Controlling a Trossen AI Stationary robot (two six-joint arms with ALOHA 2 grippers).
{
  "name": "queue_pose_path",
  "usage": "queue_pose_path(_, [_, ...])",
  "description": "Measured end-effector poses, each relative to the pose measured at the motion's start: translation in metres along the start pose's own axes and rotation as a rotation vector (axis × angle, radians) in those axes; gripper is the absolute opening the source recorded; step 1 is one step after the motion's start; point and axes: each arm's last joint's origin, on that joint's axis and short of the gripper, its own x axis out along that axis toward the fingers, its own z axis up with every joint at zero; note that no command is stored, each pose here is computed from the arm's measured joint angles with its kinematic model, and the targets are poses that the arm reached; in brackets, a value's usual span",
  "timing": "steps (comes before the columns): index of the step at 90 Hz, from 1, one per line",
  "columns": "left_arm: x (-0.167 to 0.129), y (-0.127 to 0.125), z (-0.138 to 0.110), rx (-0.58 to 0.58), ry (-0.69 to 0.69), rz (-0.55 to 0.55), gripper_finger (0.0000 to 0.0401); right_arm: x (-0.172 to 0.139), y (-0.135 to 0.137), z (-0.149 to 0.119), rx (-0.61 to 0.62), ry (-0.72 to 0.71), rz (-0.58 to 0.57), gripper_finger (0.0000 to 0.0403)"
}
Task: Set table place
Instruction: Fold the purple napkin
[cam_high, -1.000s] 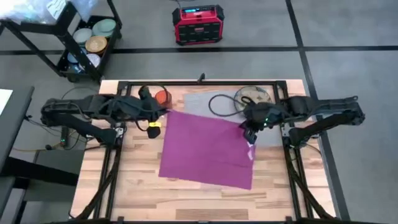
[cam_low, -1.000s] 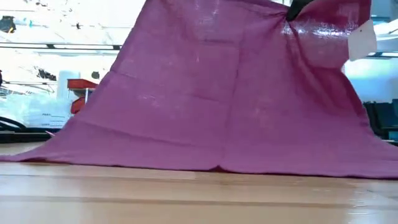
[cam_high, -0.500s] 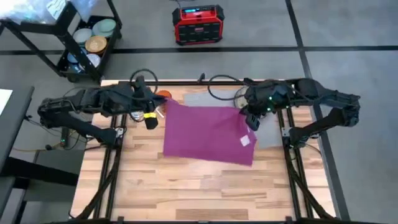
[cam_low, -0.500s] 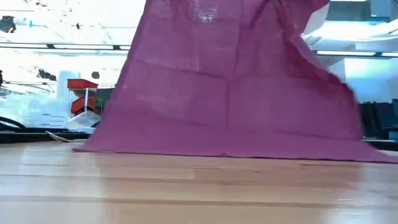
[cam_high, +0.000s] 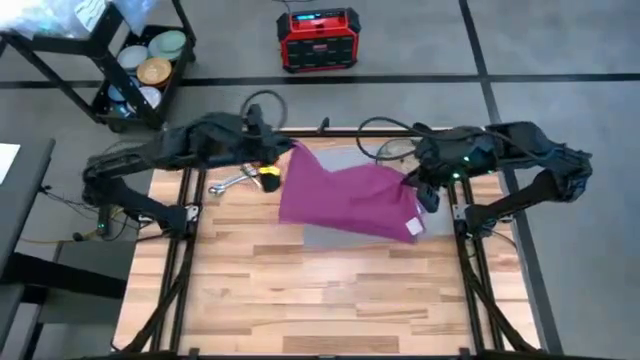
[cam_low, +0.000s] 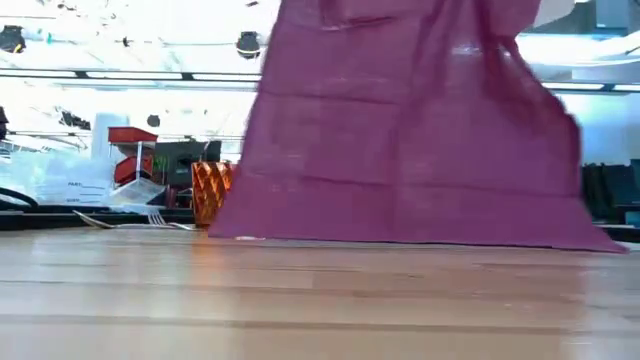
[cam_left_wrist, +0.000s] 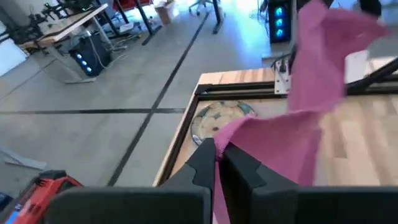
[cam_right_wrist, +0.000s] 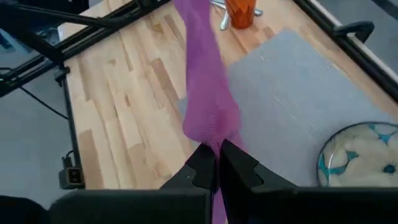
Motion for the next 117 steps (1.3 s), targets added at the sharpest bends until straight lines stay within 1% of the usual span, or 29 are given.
queue_pose_path(16, [0.032, 0.020, 0.016, 0.044, 0.016, 0.073, 0.0000, -0.006, 0.014, -0.013, 0.019, 0.040, 0.034, 0.0000])
queue_pose_path(30, [0.054, 0.042, 0.018, 0.031, 0.016, 0.062, 0.0000, -0.009, 0.029, -0.024, 0.024, 0.048, 0.064, 0.0000])
queue_pose_path(37, [0.064, 0.052, 0.020, 0.015, -0.015, 0.051, 0.0000, -0.010, 0.036, -0.028, 0.024, 0.043, 0.069, 0.0000])
queue_pose_path(50, [0.075, 0.064, 0.033, -0.020, -0.138, 0.015, 0.0000, -0.016, 0.041, -0.032, 0.027, 0.039, 0.086, 0.0000])
queue_pose_path(72, [0.086, 0.072, 0.062, -0.019, -0.243, -0.009, 0.0000, -0.041, 0.036, -0.028, 0.044, 0.034, 0.120, 0.0000])
queue_pose_path(87, [0.093, 0.073, 0.069, -0.014, -0.274, -0.034, 0.0000, -0.050, 0.035, -0.025, 0.058, 0.024, 0.148, 0.0000])
queue_pose_path(96, [0.099, 0.072, 0.067, -0.013, -0.257, -0.044, 0.0000, -0.052, 0.036, -0.023, 0.058, 0.021, 0.175, 0.0000])
queue_pose_path(106, [0.098, 0.072, 0.066, 0.006, -0.241, -0.050, 0.0000, -0.046, 0.043, -0.020, 0.043, 0.027, 0.192, 0.0000])
queue_pose_path(112, [0.098, 0.071, 0.063, 0.021, -0.204, -0.060, 0.0000, -0.037, 0.049, -0.019, 0.018, 0.045, 0.190, 0.0000])
queue_pose_path(117, [0.099, 0.070, 0.056, 0.036, -0.136, -0.064, 0.0000, -0.028, 0.056, -0.018, -0.005, 0.065, 0.178, 0.0000])
